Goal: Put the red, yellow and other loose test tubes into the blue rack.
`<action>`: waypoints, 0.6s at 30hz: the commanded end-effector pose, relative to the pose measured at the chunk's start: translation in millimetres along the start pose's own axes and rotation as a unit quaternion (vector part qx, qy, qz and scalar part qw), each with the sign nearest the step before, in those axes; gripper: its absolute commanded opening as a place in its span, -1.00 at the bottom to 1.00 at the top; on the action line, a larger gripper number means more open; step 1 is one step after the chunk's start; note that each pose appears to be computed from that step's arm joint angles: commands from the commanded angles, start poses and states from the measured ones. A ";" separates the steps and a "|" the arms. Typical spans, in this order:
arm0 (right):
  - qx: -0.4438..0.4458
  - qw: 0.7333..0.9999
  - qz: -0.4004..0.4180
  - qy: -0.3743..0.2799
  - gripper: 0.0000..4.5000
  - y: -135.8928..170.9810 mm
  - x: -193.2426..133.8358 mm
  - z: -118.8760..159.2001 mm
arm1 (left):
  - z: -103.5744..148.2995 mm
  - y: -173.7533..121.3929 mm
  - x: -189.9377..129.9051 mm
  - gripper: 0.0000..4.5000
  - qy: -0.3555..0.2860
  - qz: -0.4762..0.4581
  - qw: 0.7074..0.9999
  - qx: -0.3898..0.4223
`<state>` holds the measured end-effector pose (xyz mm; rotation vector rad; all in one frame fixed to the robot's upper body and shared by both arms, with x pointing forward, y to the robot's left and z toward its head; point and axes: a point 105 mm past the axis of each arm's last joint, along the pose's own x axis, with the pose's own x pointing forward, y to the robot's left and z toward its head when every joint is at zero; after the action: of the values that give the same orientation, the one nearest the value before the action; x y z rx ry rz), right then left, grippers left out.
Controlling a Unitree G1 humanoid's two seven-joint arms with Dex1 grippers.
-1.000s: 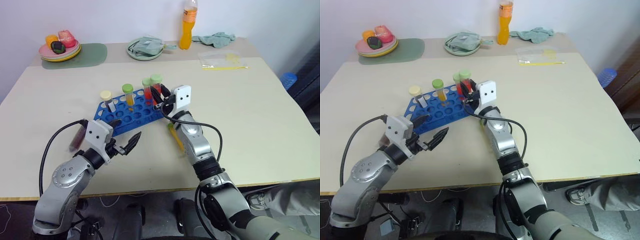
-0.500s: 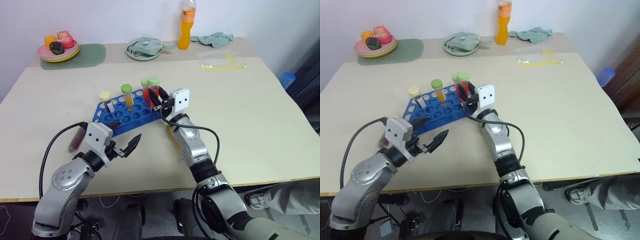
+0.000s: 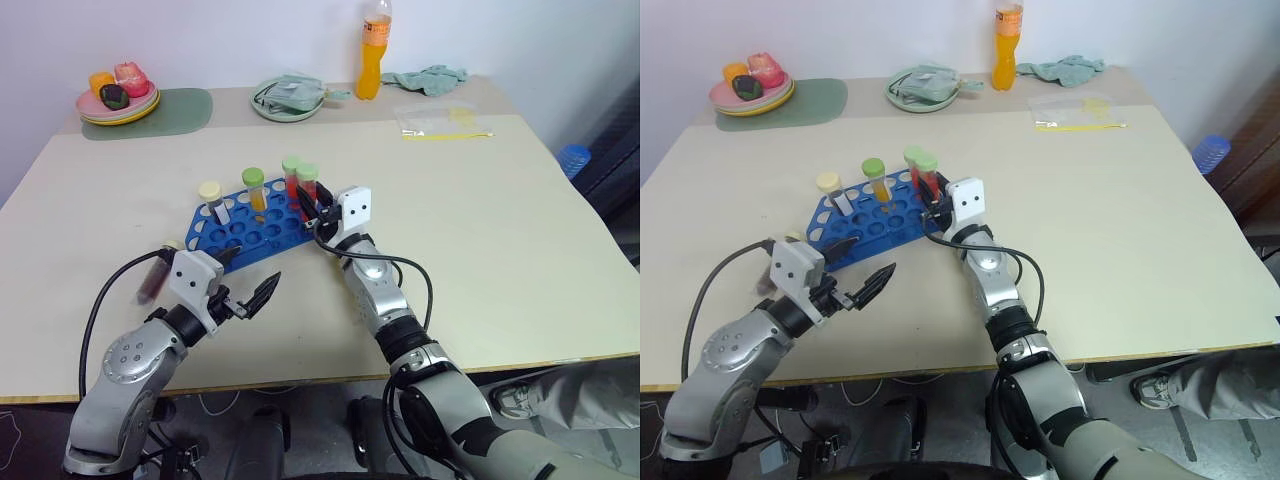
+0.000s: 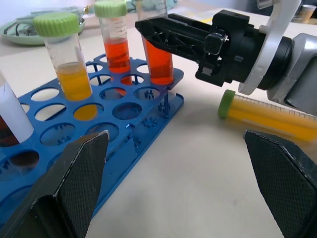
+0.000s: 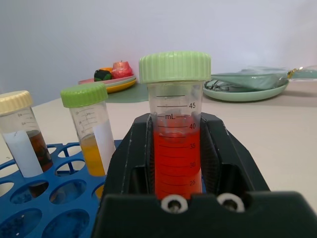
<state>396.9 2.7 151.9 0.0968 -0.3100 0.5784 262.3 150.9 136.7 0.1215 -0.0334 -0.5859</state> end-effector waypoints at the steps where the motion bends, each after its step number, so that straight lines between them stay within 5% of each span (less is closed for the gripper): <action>1: 0.009 0.999 0.017 -0.034 0.29 10.2 5.8 17.6 | 3.3 2.7 -3.9 1.00 -0.014 0.006 1.000 0.010; 4: -0.013 0.999 0.015 -0.045 0.96 6.7 2.8 26.8 | 1.6 2.4 -4.9 1.00 -0.015 0.007 1.000 0.009; 11: -0.003 0.998 0.047 -0.037 0.98 -30.8 -40.5 88.7 | 1.1 1.6 -6.0 1.00 -0.021 0.012 1.000 0.005; 15: -0.007 0.989 0.086 0.116 0.98 -45.9 -75.6 83.7 | 5.7 -3.5 -1.9 1.00 -0.023 -0.009 1.000 0.006; 18: -0.060 0.957 0.097 0.268 0.98 -50.9 -100.1 65.5 | 6.7 -12.1 3.0 1.00 -0.017 -0.046 0.999 0.010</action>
<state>340.8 -114.6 183.8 -0.1691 0.1067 0.6951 261.4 147.6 134.0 0.1277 -0.0412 -0.6275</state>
